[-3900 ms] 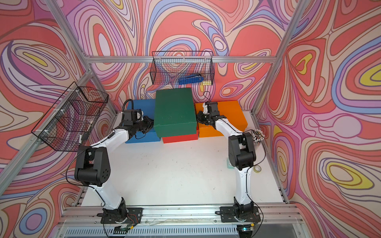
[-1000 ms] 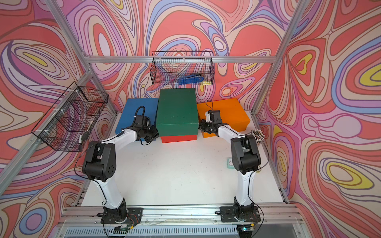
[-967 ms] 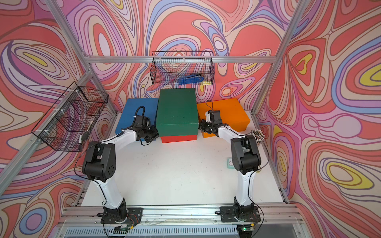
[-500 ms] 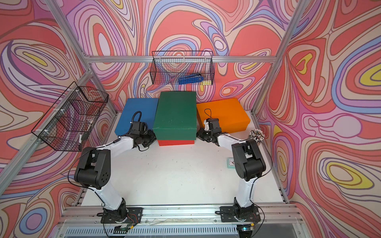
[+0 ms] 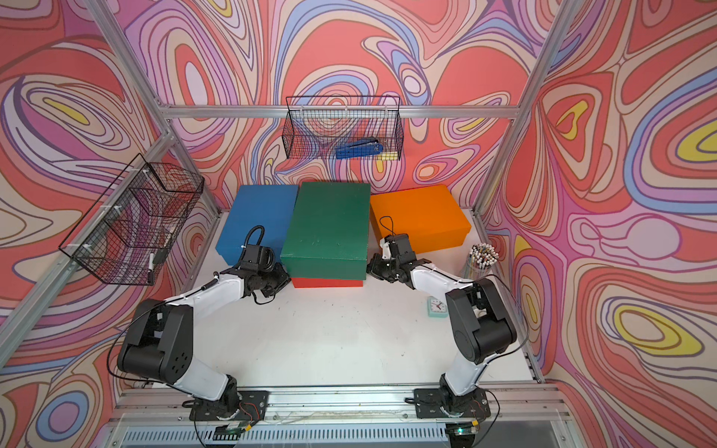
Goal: Stack the shoeboxes
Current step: Move the shoeboxes to the center of the board.
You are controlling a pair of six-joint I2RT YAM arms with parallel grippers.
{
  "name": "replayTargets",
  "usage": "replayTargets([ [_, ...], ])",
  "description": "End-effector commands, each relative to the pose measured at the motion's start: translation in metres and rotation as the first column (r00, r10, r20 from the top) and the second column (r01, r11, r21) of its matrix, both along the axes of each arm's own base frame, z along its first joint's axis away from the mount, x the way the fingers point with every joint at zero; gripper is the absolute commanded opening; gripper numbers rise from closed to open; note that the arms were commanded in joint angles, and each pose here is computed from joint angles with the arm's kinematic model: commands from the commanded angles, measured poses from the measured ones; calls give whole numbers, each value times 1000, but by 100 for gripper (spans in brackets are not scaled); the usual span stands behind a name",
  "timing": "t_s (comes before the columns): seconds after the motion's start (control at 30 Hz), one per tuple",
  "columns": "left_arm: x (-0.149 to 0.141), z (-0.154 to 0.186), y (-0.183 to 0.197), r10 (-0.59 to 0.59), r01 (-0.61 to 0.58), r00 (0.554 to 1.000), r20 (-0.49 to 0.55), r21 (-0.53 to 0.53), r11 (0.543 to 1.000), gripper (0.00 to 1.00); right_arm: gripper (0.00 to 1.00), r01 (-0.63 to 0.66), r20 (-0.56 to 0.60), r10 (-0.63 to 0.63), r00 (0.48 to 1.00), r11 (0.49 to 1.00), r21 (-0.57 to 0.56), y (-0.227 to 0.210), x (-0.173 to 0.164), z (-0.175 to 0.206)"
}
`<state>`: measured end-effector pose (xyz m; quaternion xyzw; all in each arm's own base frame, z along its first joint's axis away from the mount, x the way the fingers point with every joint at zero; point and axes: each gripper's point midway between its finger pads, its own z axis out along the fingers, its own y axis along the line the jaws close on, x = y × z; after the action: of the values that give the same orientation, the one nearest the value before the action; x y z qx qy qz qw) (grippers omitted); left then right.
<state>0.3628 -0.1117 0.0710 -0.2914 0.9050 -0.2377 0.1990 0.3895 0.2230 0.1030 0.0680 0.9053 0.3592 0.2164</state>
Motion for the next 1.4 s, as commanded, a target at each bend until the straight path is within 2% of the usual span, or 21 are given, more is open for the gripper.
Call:
replayTargets([
  [0.0, -6, 10, 0, -31, 31, 999, -9, 38, 999, 16, 0, -2, 31, 4, 999, 998, -66, -3, 6, 14],
  [0.1, 5, 17, 8, -14, 14, 1000, -3, 58, 998, 15, 0, 49, 26, -47, 999, 997, -66, -17, 24, 15],
  [0.27, 32, 25, 24, 25, -26, 999, 25, 55, 998, 14, 0, 36, 33, -35, 999, 998, -49, -15, 59, 10],
  [0.5, 70, 23, 13, 23, -22, 999, 49, -34, 999, 14, 0, 21, 21, -20, 1000, 1000, -7, -1, 100, -8],
  [0.63, 78, 10, 1, 16, -13, 1000, 26, -104, 994, 14, 0, 16, 25, -16, 1000, 1000, 22, 4, 118, -13],
  [0.8, 73, 2, -14, -9, 10, 1000, 8, -127, 992, 14, 0, 2, 33, -3, 999, 999, 48, 10, 130, -14],
  [1.07, 51, 16, -29, -40, 44, 999, 36, -125, 991, 14, 0, 9, 19, -11, 1000, 994, 104, 13, 116, -10],
  [1.37, 7, 9, -30, -47, 48, 999, 17, -122, 991, 14, 0, 10, -3, -9, 1000, 993, 115, 16, 59, -3],
])
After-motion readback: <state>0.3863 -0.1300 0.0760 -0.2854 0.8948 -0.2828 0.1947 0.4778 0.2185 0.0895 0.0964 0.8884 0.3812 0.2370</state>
